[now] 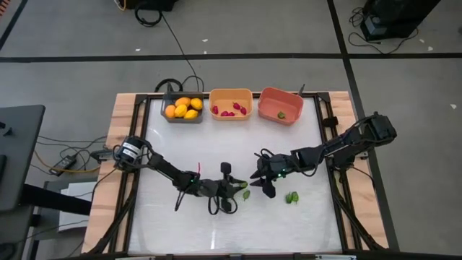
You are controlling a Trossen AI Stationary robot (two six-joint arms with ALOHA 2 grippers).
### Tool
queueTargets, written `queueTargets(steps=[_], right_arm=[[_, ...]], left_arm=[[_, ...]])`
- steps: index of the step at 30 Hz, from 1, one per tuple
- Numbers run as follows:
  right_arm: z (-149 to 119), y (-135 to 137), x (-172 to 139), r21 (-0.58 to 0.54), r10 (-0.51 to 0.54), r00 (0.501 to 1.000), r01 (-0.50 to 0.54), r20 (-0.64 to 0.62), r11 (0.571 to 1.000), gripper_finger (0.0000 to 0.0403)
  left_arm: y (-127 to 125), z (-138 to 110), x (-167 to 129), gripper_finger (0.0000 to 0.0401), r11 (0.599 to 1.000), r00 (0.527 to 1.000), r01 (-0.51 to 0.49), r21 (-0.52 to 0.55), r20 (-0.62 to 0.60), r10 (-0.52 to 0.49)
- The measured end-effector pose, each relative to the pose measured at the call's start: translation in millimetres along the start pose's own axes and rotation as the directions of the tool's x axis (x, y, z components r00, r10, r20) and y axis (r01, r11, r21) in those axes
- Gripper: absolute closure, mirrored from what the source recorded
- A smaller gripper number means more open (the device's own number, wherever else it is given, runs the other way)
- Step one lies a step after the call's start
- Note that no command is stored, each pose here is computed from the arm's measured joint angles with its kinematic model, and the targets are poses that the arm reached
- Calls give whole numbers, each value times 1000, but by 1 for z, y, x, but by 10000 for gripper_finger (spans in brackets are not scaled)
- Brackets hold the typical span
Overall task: Sort produce into baskets
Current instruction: Put the green chili pepper into the orange bin
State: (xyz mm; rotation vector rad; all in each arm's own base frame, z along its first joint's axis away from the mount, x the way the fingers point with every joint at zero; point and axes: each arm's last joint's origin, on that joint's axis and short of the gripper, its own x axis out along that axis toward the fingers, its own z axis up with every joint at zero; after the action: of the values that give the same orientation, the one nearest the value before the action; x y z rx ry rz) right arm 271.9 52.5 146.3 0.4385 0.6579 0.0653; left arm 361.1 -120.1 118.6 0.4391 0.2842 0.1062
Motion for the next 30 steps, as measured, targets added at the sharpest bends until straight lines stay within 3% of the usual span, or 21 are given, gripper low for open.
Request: queueTargets(steps=[9, 18, 21, 30], right_arm=[[4, 12, -3, 34, 128, 976, -136, 174, 990, 236], [0, 11, 1, 62, 122, 980, -133, 156, 989, 217], [-1, 11, 2, 59, 128, 981, -138, 149, 989, 216], [2, 12, 1, 58, 148, 972, -161, 182, 985, 257]], left_arm=[[1, 3, -1, 313, 993, 999, -33, 117, 13, 32], [5, 12, -1, 312, 989, 993, -96, 113, 85, 87], [4, 13, 0, 312, 982, 993, -98, 159, 83, 86], [4, 12, 0, 312, 981, 994, -91, 171, 71, 80]])
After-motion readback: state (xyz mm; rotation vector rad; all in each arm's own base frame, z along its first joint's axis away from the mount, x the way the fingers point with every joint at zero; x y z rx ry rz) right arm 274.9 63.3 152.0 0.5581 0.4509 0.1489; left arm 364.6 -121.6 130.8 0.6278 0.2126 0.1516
